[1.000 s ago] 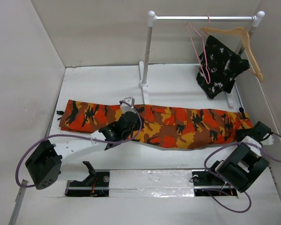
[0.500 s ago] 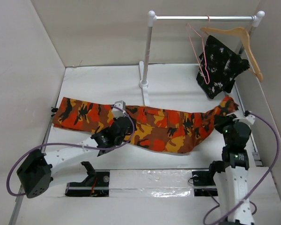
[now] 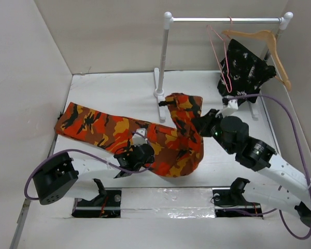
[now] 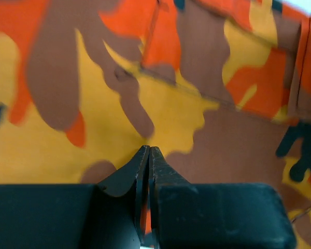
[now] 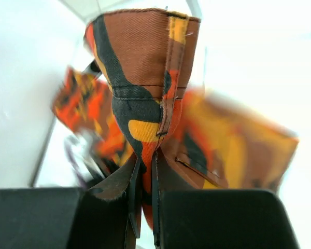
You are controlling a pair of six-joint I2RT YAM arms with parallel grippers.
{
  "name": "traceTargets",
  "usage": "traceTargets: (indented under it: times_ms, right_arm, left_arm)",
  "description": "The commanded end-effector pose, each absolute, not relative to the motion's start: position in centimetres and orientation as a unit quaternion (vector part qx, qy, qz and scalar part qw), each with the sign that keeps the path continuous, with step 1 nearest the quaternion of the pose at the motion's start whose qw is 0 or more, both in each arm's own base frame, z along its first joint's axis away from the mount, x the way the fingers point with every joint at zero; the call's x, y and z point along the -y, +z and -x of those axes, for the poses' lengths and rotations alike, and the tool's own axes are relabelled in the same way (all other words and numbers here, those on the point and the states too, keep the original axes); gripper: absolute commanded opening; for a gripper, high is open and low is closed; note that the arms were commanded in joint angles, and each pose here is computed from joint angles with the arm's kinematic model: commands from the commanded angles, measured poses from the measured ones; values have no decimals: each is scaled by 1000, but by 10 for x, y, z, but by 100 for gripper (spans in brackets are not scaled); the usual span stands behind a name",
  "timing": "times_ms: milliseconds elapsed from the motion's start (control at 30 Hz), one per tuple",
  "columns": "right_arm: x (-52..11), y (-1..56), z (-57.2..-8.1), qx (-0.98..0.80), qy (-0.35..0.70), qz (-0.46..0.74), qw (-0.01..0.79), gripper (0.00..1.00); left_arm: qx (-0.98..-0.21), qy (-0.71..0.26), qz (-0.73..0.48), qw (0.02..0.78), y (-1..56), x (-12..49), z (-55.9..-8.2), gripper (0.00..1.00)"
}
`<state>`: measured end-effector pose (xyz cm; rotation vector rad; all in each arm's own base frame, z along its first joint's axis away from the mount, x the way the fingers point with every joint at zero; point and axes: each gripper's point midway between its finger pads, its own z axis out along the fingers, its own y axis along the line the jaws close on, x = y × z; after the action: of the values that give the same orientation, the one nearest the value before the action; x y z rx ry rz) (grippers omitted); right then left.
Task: Place the trousers on the hanger
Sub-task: Fold the trousers at the center of the board.
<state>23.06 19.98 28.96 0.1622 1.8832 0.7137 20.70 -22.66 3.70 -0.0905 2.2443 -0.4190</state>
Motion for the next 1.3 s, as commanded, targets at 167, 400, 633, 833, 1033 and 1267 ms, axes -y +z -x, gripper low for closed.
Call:
traceTargets:
  times_ms: [167, 400, 633, 833, 1033, 1267]
  right_arm:
    - [-162, 438, -248, -672, 316, -132, 656, 0]
    - [-125, 501, -223, -628, 334, -127, 692, 0]
    - [-124, 525, -218, -621, 339, -106, 699, 0]
    - [-159, 502, -243, -645, 338, -81, 681, 0]
    - [-195, 488, -276, -653, 343, -71, 671, 0]
    - [-285, 467, -311, -676, 369, -30, 637, 0]
  left_arm:
    - [-892, -185, 33, 411, 22, 256, -194, 0]
    - [-892, -215, -14, 397, 20, 337, -191, 0]
    - [-877, -283, -85, 378, 43, 443, -166, 0]
    - [-866, -285, -53, 408, 81, 417, -190, 36]
    - [-815, -301, 50, 493, 192, 297, -229, 44]
    - [-732, -315, 147, 585, 293, 158, -229, 55]
